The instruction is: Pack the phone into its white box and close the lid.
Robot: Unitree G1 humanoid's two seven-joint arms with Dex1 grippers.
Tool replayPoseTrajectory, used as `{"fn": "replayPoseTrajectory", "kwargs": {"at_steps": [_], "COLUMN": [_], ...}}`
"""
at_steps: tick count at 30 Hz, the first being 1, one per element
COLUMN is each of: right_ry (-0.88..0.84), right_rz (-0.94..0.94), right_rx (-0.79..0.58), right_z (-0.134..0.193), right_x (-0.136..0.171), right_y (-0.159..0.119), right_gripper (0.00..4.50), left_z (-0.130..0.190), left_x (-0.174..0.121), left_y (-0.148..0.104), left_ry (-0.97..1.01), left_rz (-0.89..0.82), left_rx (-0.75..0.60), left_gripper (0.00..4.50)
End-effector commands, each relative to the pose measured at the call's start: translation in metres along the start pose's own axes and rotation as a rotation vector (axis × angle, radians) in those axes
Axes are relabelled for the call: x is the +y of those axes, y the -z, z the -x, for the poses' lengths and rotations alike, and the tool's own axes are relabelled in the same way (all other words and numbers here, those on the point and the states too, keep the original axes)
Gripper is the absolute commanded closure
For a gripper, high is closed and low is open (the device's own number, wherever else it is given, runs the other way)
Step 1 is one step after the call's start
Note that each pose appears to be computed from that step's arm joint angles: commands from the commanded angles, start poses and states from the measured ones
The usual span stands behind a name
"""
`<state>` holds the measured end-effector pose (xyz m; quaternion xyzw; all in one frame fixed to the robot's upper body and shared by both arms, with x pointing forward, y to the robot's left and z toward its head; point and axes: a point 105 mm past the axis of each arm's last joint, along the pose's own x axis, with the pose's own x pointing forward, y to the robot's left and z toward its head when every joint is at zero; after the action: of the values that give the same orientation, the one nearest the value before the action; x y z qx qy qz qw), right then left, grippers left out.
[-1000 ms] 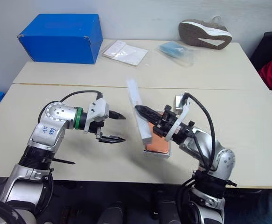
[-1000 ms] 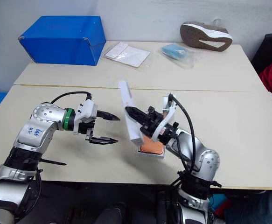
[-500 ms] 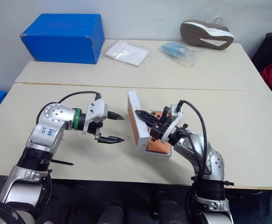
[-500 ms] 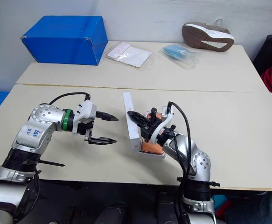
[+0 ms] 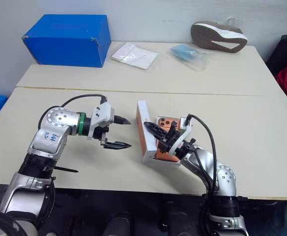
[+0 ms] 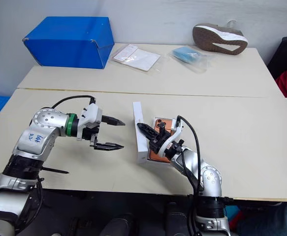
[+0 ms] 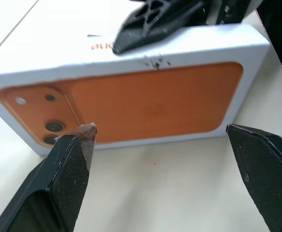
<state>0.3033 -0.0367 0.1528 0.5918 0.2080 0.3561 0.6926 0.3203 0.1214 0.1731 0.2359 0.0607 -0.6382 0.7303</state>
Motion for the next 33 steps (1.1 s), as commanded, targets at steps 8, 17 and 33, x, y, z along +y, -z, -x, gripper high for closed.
{"fn": "replayPoseTrajectory", "kwargs": {"at_steps": [8,17,33], "right_ry": [-0.009,-0.013,-0.011], "right_rz": [0.081,0.11,0.288], "right_rx": [0.021,0.029,-0.009], "right_z": [0.005,0.011,0.064], "right_x": [0.0,0.001,0.025], "right_y": [0.004,0.003,-0.025], "right_gripper": [4.5,4.07,1.75], "left_z": [-0.027,-0.041,-0.058], "left_x": [0.002,0.004,0.005], "left_y": [0.016,0.018,0.013], "left_ry": [0.003,-0.026,-0.012], "left_rz": [0.045,0.062,0.052], "left_rx": [0.033,0.011,-0.025], "left_gripper": [1.56,4.5,4.5]}}
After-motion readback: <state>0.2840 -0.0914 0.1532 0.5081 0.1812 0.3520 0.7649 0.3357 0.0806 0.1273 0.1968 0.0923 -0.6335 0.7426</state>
